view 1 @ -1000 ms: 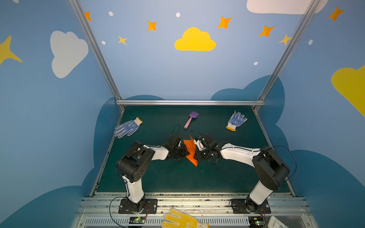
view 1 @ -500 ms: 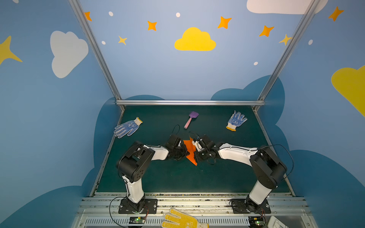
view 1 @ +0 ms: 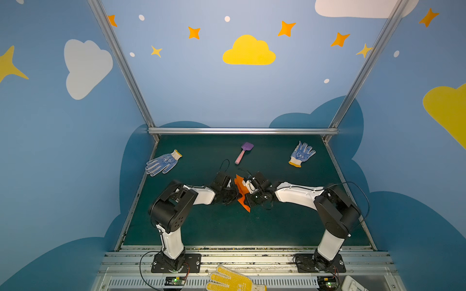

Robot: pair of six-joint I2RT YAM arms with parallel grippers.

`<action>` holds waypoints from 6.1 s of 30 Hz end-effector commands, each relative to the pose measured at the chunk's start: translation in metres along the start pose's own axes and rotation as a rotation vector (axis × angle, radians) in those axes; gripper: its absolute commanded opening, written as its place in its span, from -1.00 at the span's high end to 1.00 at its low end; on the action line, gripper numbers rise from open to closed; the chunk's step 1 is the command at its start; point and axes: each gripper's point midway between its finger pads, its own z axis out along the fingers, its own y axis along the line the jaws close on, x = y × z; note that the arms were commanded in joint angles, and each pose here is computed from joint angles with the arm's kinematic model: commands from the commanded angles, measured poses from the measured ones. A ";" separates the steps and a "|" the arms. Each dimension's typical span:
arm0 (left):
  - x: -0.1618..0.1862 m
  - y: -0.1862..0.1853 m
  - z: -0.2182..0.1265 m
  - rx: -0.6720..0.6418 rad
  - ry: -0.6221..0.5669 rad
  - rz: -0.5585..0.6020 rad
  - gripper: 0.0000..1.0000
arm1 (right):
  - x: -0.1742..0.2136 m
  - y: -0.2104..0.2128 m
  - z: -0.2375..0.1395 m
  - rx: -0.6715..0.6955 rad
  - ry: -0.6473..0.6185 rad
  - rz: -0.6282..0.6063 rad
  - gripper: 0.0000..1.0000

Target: Fold a paper plane with a square sheet of paper (fold left side to right side)

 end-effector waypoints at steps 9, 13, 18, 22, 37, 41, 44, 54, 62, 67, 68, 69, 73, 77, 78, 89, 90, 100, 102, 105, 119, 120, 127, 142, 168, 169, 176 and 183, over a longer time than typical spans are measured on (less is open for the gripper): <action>0.013 0.030 0.005 -0.086 0.039 -0.032 0.93 | 0.005 -0.008 0.008 -0.027 0.024 0.048 1.00; 0.014 0.031 0.005 -0.087 0.040 -0.033 0.93 | 0.006 -0.011 0.012 -0.054 0.031 0.072 1.00; 0.014 0.029 0.004 -0.080 0.039 -0.032 0.93 | 0.012 -0.009 0.017 -0.076 0.055 0.076 1.00; 0.015 0.030 0.004 -0.081 0.039 -0.033 0.93 | 0.022 -0.012 0.022 -0.080 0.081 0.088 1.00; 0.018 0.038 0.000 -0.096 0.031 -0.043 0.93 | 0.017 -0.007 -0.002 -0.080 0.028 0.093 0.59; 0.019 0.040 -0.001 -0.099 0.029 -0.043 0.93 | 0.013 -0.003 -0.010 -0.082 0.009 0.085 0.59; 0.020 0.042 -0.001 -0.103 0.032 -0.045 0.93 | 0.011 -0.001 -0.014 -0.079 0.000 0.078 0.60; 0.019 0.040 0.000 -0.098 0.029 -0.045 0.93 | 0.014 0.000 -0.007 -0.075 0.018 0.076 0.82; 0.022 0.042 0.001 -0.100 0.037 -0.045 0.93 | 0.018 0.001 0.007 -0.070 0.033 0.092 1.00; 0.024 0.043 0.001 -0.100 0.038 -0.046 0.93 | 0.020 -0.002 0.019 -0.063 0.047 0.114 1.00; 0.024 0.044 0.001 -0.103 0.037 -0.046 0.93 | 0.021 -0.003 0.020 -0.061 0.049 0.116 1.00; 0.025 0.044 0.001 -0.103 0.037 -0.046 0.93 | 0.022 -0.004 0.022 -0.060 0.053 0.118 1.00; 0.026 0.045 0.000 -0.104 0.036 -0.048 0.93 | 0.027 -0.010 0.023 -0.053 0.063 0.120 1.00; 0.028 0.042 -0.003 -0.086 0.027 -0.053 0.93 | 0.027 -0.015 0.020 -0.067 0.068 0.100 1.00; 0.029 0.041 -0.004 -0.086 0.026 -0.050 0.93 | 0.027 -0.015 0.019 -0.079 0.073 0.093 1.00; 0.024 0.007 -0.024 -0.031 -0.027 0.053 0.93 | 0.028 -0.016 0.013 -0.152 0.134 0.001 1.00; 0.023 0.003 -0.025 -0.029 -0.029 0.074 0.93 | 0.028 -0.016 0.014 -0.152 0.137 0.002 1.00; 0.025 -0.031 -0.012 0.093 0.045 0.165 0.93 | 0.033 -0.019 0.020 -0.151 0.152 0.022 1.00; 0.025 -0.031 -0.009 0.099 0.051 0.166 0.93 | 0.034 -0.019 0.020 -0.152 0.155 0.023 1.00; 0.024 -0.033 -0.005 0.115 0.051 0.164 0.93 | 0.035 -0.019 0.021 -0.151 0.158 0.025 1.00; 0.027 -0.049 -0.010 0.187 0.039 0.173 0.87 | 0.033 -0.018 0.021 -0.152 0.162 0.016 1.00; 0.028 -0.050 -0.013 0.191 0.037 0.175 0.85 | 0.033 -0.018 0.021 -0.151 0.163 0.016 1.00; 0.030 -0.056 -0.016 0.195 0.038 0.198 0.76 | 0.031 -0.017 0.022 -0.151 0.165 0.014 1.00; 0.002 -0.034 0.010 0.111 -0.020 0.174 0.84 | 0.035 -0.016 0.027 -0.159 0.184 0.007 1.00; -0.004 -0.002 0.001 0.024 -0.108 0.099 0.90 | 0.012 0.003 -0.016 -0.166 0.100 0.005 0.52; -0.004 -0.001 0.000 0.022 -0.114 0.096 0.90 | 0.012 0.003 -0.015 -0.166 0.097 0.009 0.54; -0.006 -0.002 -0.002 0.017 -0.128 0.091 0.92 | 0.013 0.019 -0.014 -0.188 0.094 0.005 0.40; -0.004 -0.002 -0.001 0.016 -0.124 0.093 0.92 | 0.017 0.016 0.000 -0.117 0.115 -0.004 0.34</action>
